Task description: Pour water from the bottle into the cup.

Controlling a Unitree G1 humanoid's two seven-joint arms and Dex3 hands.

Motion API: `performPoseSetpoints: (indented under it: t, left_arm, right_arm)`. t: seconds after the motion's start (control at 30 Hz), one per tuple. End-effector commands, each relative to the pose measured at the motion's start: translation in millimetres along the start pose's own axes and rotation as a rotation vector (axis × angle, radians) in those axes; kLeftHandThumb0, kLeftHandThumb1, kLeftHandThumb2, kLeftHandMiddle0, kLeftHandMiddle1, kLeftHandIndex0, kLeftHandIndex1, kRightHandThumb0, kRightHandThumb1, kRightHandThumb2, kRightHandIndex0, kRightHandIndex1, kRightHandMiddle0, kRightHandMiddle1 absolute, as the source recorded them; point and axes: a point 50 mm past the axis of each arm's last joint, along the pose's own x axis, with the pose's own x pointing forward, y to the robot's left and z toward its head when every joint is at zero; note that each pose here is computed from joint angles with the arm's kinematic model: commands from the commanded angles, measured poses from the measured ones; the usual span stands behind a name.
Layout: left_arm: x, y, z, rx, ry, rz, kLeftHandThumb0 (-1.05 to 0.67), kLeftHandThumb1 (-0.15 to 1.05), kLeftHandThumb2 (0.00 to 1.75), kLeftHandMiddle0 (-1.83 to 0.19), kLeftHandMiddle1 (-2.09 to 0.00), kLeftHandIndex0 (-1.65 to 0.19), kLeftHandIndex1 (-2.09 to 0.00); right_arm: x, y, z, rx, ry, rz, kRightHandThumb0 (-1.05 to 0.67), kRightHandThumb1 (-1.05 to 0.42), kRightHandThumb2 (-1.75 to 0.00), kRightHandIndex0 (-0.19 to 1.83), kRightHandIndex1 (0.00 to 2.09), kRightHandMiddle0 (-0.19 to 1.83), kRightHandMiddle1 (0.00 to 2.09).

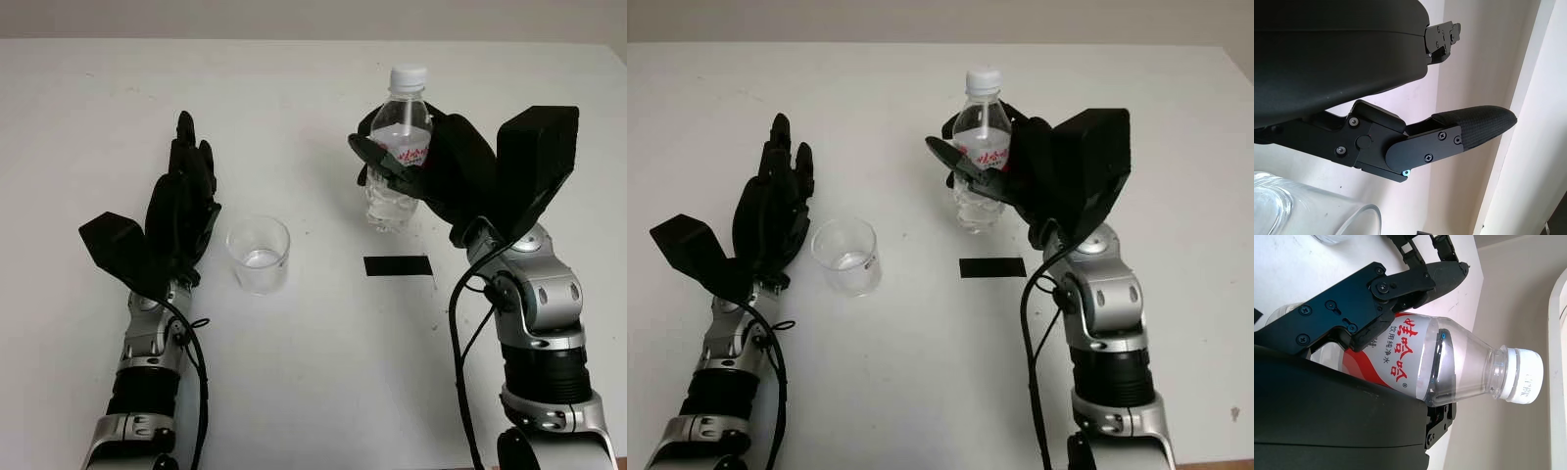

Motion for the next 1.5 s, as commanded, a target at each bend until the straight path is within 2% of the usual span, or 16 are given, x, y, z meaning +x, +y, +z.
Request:
performPoseSetpoints:
  t: [0.0,0.4,0.73,1.17,1.47]
  left_arm:
    - [-3.5,4.1,0.8,0.009,-0.001,0.007,-0.82,1.05,0.72,0.19,0.00,0.19,0.00]
    - [-4.7,8.1,3.2,0.010,-0.006,0.007,-0.81,1.05,0.72,0.19,0.00,0.19,0.00]
    - [-5.1,8.7,2.4,0.005,-0.002,0.001,-0.81,1.05,0.70,0.19,0.00,0.19,0.00]
    - [-5.9,10.2,2.8,0.004,0.006,0.003,-0.81,1.05,0.71,0.19,-0.01,0.19,0.00]
    - [-5.4,11.4,3.1,0.005,0.008,0.006,-0.81,1.05,0.70,0.19,-0.01,0.19,0.00]
  right_arm:
    - [-3,0,-2.3,0.004,-0.007,-0.001,-0.41,-1.05,-0.39,1.47,2.09,1.15,2.09]
    - [-16,5,-14.9,0.040,0.028,-0.034,-0.43,-1.05,-0.37,1.44,2.09,1.12,2.09]
    - [-24,6,-19.3,0.036,0.013,-0.049,-0.41,-1.05,-0.38,1.47,2.09,1.15,2.09]
    - [-25,5,-27.0,0.002,0.016,-0.059,-0.39,-1.05,-0.39,1.52,2.09,1.17,2.09]
    - [-23,3,-39.6,0.006,0.014,-0.031,-0.39,-1.05,-0.39,1.51,2.09,1.20,2.09]
